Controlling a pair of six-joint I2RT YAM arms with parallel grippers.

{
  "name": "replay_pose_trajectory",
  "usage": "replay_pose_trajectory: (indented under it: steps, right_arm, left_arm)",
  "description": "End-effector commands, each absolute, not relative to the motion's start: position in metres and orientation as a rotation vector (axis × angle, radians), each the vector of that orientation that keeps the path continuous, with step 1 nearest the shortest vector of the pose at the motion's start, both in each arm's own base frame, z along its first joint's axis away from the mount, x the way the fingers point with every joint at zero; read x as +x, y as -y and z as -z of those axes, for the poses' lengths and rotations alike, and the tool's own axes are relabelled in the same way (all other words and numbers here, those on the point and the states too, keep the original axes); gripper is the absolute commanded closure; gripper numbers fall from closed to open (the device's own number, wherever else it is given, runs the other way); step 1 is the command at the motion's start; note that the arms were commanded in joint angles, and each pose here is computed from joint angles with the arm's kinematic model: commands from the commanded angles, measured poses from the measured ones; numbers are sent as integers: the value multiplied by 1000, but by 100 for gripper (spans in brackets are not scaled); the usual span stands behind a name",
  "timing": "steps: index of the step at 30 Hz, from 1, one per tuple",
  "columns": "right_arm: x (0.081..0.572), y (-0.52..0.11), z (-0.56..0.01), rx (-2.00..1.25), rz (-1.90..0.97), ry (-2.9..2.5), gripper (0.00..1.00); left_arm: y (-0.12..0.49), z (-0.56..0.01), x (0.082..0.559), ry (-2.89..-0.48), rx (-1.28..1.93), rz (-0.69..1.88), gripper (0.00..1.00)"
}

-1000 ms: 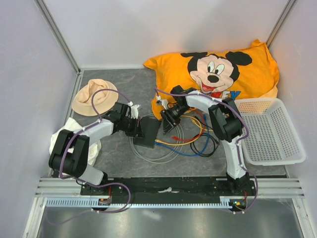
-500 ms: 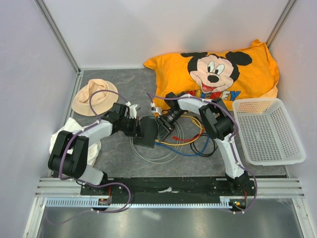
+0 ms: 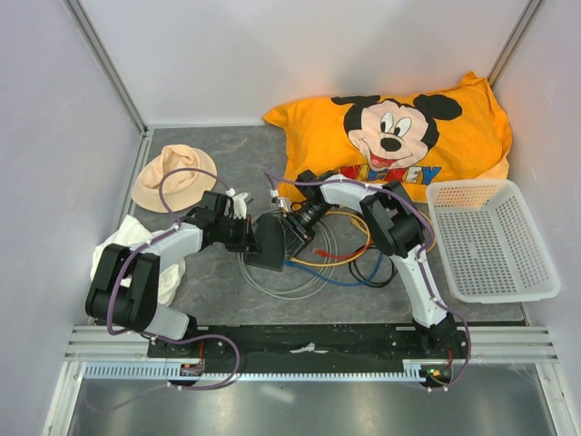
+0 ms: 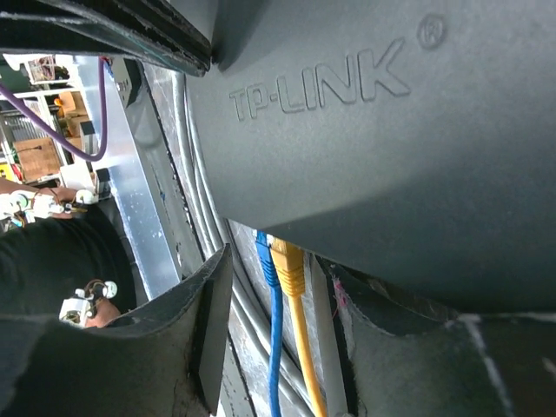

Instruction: Pull the plug from the switch port

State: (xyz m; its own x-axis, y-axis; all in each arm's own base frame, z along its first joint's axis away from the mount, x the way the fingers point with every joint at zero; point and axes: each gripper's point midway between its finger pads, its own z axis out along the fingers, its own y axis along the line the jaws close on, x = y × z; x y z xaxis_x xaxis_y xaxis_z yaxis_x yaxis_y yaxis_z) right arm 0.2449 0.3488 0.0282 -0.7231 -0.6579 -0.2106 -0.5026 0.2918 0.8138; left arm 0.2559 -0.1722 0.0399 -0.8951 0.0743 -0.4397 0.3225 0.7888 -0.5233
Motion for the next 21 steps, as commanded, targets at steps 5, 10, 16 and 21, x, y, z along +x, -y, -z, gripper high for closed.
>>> replay_pose_trajectory:
  steps: [5, 10, 16, 21]
  right_arm:
    - [257, -358, -14, 1138, 1351, 2462, 57]
    - [259, -358, -11, 1125, 1332, 2477, 59]
    - [260, -358, -7, 1118, 1313, 2493, 64]
    - [261, -357, -4, 1109, 1299, 2502, 71]
  left_arm:
    - [161, -30, 250, -2628, 243, 804, 99]
    - [160, -29, 250, -2631, 238, 804, 98]
    - [160, -29, 250, -2631, 236, 804, 98]
    - [160, -29, 250, -2631, 235, 805, 98]
